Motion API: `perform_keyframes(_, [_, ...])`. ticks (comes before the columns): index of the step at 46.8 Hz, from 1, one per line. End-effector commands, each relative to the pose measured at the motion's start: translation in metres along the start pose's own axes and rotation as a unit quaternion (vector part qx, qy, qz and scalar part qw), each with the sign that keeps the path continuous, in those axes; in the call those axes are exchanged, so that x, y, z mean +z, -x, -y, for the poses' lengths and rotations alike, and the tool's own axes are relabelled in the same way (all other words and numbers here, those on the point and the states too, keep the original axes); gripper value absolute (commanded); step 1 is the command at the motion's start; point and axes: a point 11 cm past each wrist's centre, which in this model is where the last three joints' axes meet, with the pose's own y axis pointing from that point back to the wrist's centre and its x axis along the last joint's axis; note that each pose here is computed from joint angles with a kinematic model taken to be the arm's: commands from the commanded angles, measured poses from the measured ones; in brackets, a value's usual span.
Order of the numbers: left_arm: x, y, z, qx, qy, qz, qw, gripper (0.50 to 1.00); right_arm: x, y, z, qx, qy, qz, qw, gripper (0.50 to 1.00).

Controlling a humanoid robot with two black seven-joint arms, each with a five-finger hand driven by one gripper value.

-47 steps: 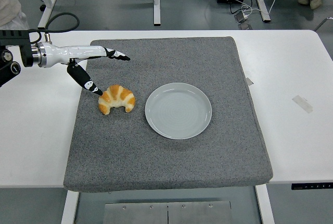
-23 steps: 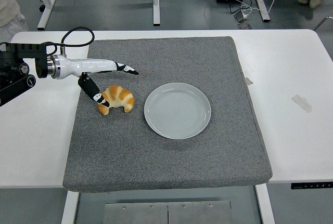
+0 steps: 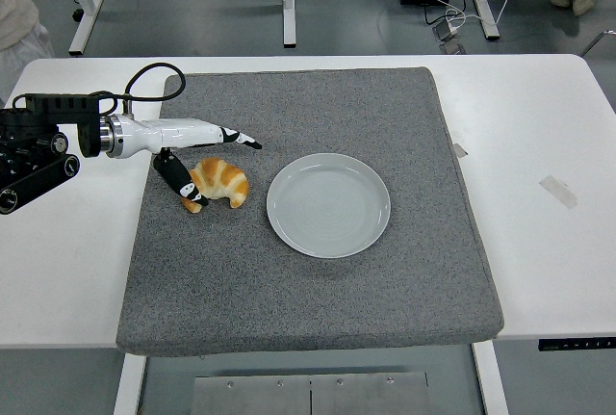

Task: Place the bread on the plate

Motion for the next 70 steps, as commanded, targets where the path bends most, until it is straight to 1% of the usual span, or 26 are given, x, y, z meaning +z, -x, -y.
perform_keyframes(1, [0.000,0.004,0.003,-0.003,-0.001,0.006,1.000,0.966,0.000,0.000,0.000,0.000,0.000,0.000,1.000,1.000])
perform_keyframes(10, [-0.006,0.007,0.002,0.000,-0.009,0.009,1.000,0.957,0.000,0.000,0.000,0.000,0.000,0.000,1.000,1.000])
perform_keyframes(16, [-0.007,0.007,0.002,0.004,-0.012,0.015,1.000,0.927,0.000,0.000,0.000,0.000,0.000,0.000,1.000,1.000])
perform_keyframes(24, [-0.008,0.010,0.002,0.002,-0.014,0.024,1.000,0.872,0.000,0.000,0.000,0.000,0.000,0.000,1.000,1.000])
perform_keyframes(27, [-0.008,0.010,0.002,0.003,-0.014,0.029,0.999,0.834,0.000,0.000,0.000,0.000,0.000,0.000,1.000,1.000])
perform_keyframes(30, [-0.008,0.011,0.003,0.003,-0.015,0.035,0.999,0.786,0.000,0.000,0.000,0.000,0.000,0.000,1.000,1.000])
perform_keyframes(33, [-0.007,0.012,0.005,0.004,-0.013,0.044,0.999,0.716,0.000,0.000,0.000,0.000,0.000,0.000,1.000,1.000])
perform_keyframes(35, [-0.005,0.014,0.008,0.002,-0.010,0.051,0.999,0.650,0.000,0.000,0.000,0.000,0.000,0.000,1.000,1.000])
perform_keyframes(38, [-0.005,0.013,0.009,0.002,-0.011,0.060,0.998,0.525,0.000,0.000,0.000,0.000,0.000,0.000,1.000,1.000])
perform_keyframes(39, [-0.006,0.013,0.008,0.002,-0.013,0.061,0.998,0.500,0.000,0.000,0.000,0.000,0.000,0.000,1.000,1.000])
perform_keyframes(56, [-0.006,-0.004,0.005,0.024,-0.015,0.058,0.998,0.500,0.000,0.000,0.000,0.000,0.000,0.000,1.000,1.000])
perform_keyframes(70, [0.005,-0.037,0.005,0.082,0.000,0.018,0.997,0.500,0.000,0.000,0.000,0.000,0.000,0.000,1.000,1.000])
